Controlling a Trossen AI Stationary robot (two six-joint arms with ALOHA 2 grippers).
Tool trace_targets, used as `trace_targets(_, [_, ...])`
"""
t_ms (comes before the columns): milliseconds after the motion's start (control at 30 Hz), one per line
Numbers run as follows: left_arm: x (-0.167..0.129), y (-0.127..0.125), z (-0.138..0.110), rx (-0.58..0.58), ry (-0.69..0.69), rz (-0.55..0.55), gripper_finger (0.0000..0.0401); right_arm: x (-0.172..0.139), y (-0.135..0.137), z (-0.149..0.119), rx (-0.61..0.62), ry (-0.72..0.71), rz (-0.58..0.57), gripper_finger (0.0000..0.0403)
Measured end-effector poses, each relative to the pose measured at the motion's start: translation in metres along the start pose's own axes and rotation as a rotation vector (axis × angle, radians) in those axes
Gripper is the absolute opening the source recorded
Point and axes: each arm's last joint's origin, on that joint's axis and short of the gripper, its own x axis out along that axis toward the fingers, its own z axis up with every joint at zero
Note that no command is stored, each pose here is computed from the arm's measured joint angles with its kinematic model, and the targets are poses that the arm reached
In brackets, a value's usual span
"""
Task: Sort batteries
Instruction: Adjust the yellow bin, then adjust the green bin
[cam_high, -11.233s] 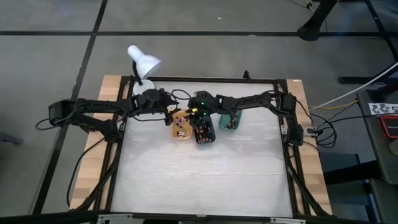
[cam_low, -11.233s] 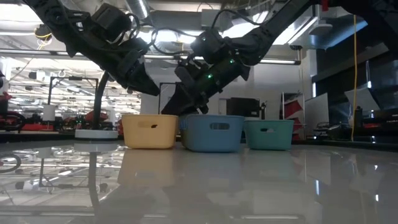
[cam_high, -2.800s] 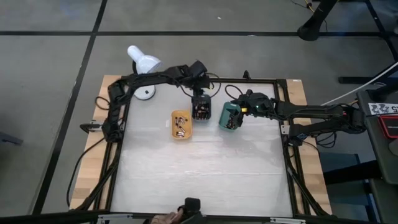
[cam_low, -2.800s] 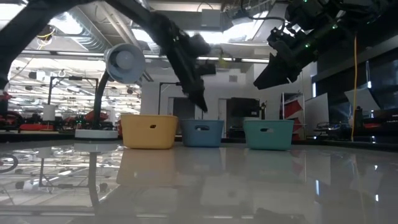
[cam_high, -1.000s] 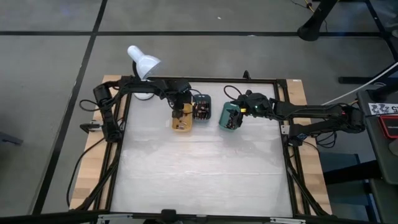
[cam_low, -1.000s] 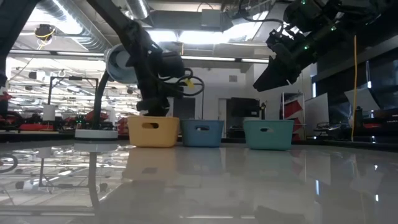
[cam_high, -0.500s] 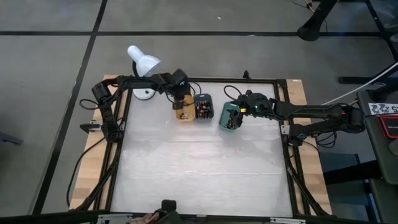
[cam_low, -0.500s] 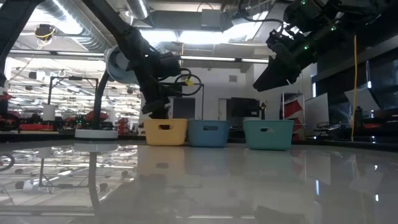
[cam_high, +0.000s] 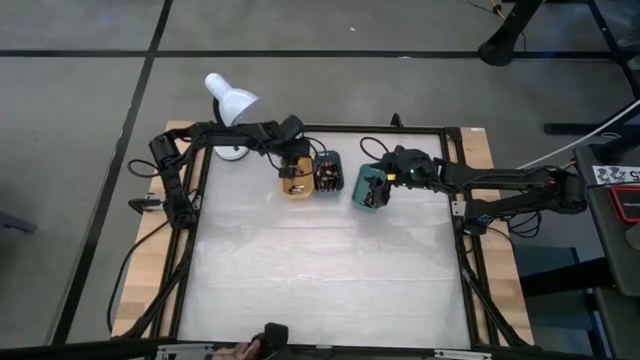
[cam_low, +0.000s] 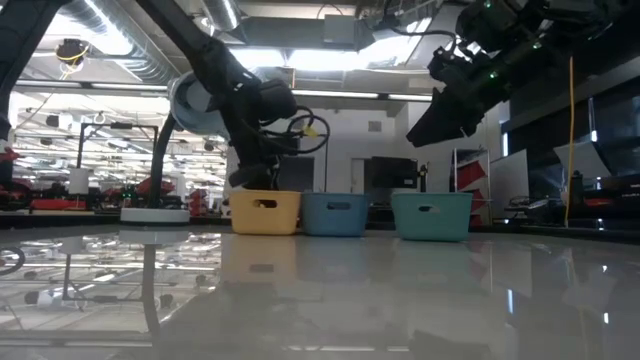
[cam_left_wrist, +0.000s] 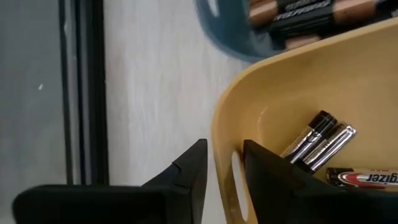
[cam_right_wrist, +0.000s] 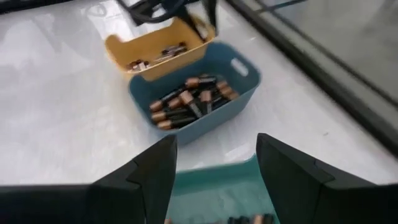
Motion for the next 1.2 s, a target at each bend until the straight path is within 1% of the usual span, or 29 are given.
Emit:
trace_targets(67, [0.000,0.000,0.000,-0.017,0.023,0.026,0.0097,0.000,0.000,-0.003,0.004,0.028,0.001,0.0221])
trace_targets(133, [-0.003,0.001,0.001,-0.035,0.030,0.028,0.0101,0.000,-0.002,-0.007,0.015,0.067,-0.055,0.0221])
trace_targets(233, [-0.013,0.007,0.009,-0.065,0.006,0.033,0.0105,-0.001,-0.010,-0.012,0.085,0.115,-0.183,0.0221])
trace_targets(333, [-0.028,0.011,0.019,-0.071,-0.062,0.015,0.0110,-0.001,-0.019,-0.017,0.175,0.159,-0.215,0.0221])
trace_targets(400, [-0.037,0.010,0.023,-0.069,-0.087,0.013,0.0112,-0.002,-0.023,-0.019,0.253,0.179,-0.228,0.0221])
trace_targets(467, [-0.048,0.010,0.026,-0.063,-0.114,0.024,0.0113,-0.003,-0.028,-0.024,0.362,0.215,-0.253,0.0221])
trace_targets(533, [-0.060,0.010,0.029,-0.061,-0.147,0.041,0.0114,-0.004,-0.034,-0.028,0.479,0.249,-0.288,0.0221])
trace_targets(600, [-0.074,0.011,0.031,-0.073,-0.182,0.059,0.0114,-0.005,-0.038,-0.032,0.559,0.275,-0.326,0.0221])
trace_targets(700, [-0.092,0.013,0.032,-0.090,-0.243,0.052,0.0114,-0.002,-0.039,-0.036,0.582,0.303,-0.361,0.0221])
trace_targets(800, [-0.109,0.013,0.030,-0.099,-0.306,0.009,0.0114,0.004,-0.039,-0.040,0.619,0.331,-0.376,0.0221])
trace_targets(867, [-0.116,0.013,0.028,-0.116,-0.325,-0.024,0.0114,0.009,-0.039,-0.043,0.645,0.348,-0.390,0.0221])
trace_targets(1067, [-0.117,0.006,0.021,-0.127,-0.272,-0.094,0.0114,0.021,-0.039,-0.043,0.681,0.328,-0.342,0.0220])
trace_targets(1133, [-0.113,0.003,0.019,-0.123,-0.269,-0.101,0.0114,0.026,-0.039,-0.045,0.694,0.329,-0.345,0.0213])
trace_targets(1200, [-0.110,0.000,0.017,-0.119,-0.256,-0.114,0.0114,0.030,-0.039,-0.048,0.721,0.348,-0.361,0.0197])
